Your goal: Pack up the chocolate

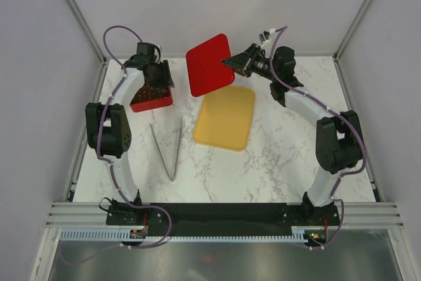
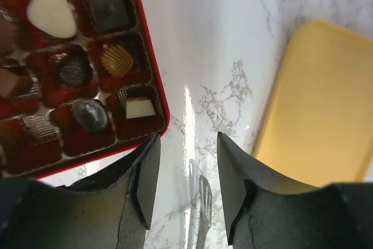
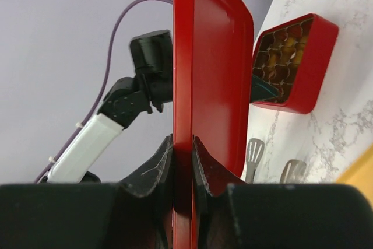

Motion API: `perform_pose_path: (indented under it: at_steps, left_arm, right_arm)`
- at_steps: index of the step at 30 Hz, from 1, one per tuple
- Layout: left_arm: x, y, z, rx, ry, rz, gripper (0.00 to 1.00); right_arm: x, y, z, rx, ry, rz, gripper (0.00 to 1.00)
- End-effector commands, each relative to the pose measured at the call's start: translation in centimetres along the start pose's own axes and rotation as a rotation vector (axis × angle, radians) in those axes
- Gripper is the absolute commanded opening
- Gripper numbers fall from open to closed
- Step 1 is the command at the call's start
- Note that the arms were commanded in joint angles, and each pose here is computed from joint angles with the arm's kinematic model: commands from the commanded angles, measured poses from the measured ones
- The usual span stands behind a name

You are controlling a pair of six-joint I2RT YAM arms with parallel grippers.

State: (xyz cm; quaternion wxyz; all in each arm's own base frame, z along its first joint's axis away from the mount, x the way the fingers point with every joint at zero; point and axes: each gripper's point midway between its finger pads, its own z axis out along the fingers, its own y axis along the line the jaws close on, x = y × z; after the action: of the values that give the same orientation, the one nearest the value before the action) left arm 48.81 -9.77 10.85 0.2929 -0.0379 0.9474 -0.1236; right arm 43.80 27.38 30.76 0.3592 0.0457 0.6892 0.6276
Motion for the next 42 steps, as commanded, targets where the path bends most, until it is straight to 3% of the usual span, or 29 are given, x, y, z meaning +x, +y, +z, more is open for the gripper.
perform_pose_path:
  at_steps: [1,5,6,8,12,13,16,21,26,30,42]
  left_arm:
    - [-6.7,1.4,-7.8,0.06,-0.185,-0.146,0.52]
    - [-7.6,4.9,-10.3,0.128,-0.212,-0.301,0.53]
    - [-8.0,5.0,-10.7,0.164,-0.233,-0.307,0.54]
    - [-7.1,5.3,-11.1,0.258,-0.221,-0.357,0.56]
    - [-6.1,6.2,-11.4,0.368,-0.239,-0.382,0.66]
    - [-6.9,5.4,-12.4,0.469,-0.283,-0.346,0.7]
    - [-5.7,5.1,-12.3,0.618,-0.259,-0.367,0.71]
    - [-5.8,5.3,-11.8,0.678,-0.286,-0.34,0.71]
    - [-5.9,5.7,-11.4,0.675,-0.286,-0.342,0.56]
    - [-6.3,7.0,-10.3,0.618,-0.286,-0.375,0.43]
    - [-6.8,9.3,-7.2,0.563,-0.272,-0.397,0.27]
  right_arm:
    - [-1.3,2.7,3.8,-0.103,-0.067,-0.038,0.0]
    - [-0.9,4.2,8.3,-0.195,-0.065,-0.013,0.0]
    - [0.1,2.3,9.8,-0.179,-0.046,0.02,0.0]
    - [1.8,2.6,11.8,-0.215,-0.011,0.035,0.0]
    - [3.2,2.0,14.7,-0.317,0.014,0.091,0.0]
    - [3.6,2.3,15.0,-0.338,0.03,0.131,0.0]
    - [4.9,2.3,16.2,-0.388,0.064,0.147,0.0]
    - [6.9,1.2,18.2,-0.376,0.091,0.139,0.0]
    - [7.9,-0.6,19.4,-0.355,0.095,0.164,0.01]
    - [8.5,-2.9,20.7,-0.313,0.115,0.167,0.08]
    - [11.6,-11.2,23.6,-0.146,0.118,0.19,0.27]
